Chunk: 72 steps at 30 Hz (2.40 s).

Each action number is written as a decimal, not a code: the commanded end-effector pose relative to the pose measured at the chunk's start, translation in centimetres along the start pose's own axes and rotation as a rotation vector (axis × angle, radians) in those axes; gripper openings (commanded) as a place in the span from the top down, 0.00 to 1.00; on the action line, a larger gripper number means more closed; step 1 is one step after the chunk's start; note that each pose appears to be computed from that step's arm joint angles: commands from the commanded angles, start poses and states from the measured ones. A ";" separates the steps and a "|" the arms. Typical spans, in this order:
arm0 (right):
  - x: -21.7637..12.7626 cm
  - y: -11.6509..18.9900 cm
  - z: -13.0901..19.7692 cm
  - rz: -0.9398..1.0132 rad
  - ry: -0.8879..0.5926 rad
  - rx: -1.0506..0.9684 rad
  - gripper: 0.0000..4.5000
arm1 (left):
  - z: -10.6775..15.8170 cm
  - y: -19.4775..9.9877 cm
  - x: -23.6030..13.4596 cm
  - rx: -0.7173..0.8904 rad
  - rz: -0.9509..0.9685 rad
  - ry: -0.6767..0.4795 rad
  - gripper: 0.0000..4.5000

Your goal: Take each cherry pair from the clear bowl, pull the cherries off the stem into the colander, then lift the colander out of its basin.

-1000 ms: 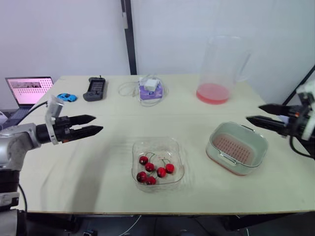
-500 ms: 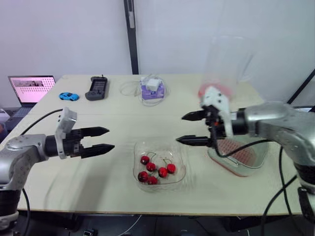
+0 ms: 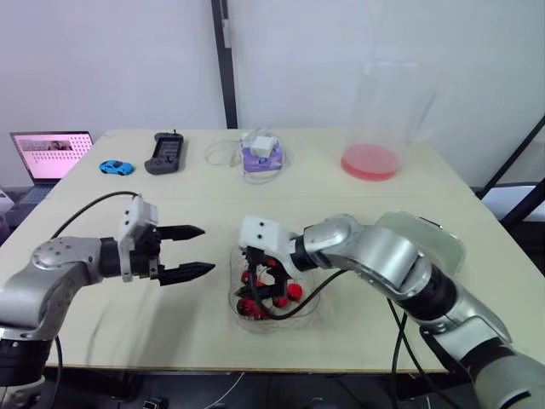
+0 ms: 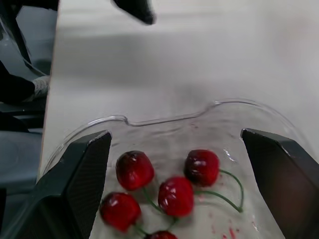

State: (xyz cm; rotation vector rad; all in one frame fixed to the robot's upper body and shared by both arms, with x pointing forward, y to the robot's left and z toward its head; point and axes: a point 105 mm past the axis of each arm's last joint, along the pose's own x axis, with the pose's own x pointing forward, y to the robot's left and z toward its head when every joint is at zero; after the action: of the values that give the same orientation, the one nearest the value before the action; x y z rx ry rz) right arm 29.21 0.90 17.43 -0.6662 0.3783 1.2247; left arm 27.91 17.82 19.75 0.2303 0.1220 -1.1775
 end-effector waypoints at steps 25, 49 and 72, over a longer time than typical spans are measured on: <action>1.5 0.1 -3.6 -0.074 0.130 0.179 0.35 | -0.1 -0.6 -0.9 -0.012 -0.021 0.054 0.00; 1.5 0.2 -3.7 -0.075 0.124 0.204 0.81 | 0.0 -0.7 -0.5 -0.036 -0.046 0.039 0.00; -6.8 -0.8 0.0 -0.406 -0.139 -0.849 0.81 | 2.5 0.6 1.2 -0.104 -0.103 -0.114 0.00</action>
State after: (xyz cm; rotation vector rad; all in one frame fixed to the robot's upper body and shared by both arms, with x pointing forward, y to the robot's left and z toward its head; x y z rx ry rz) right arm 28.26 -4.30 19.61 -1.2328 -0.2983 1.0472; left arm 28.95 16.65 21.04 0.0568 0.1308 -1.2606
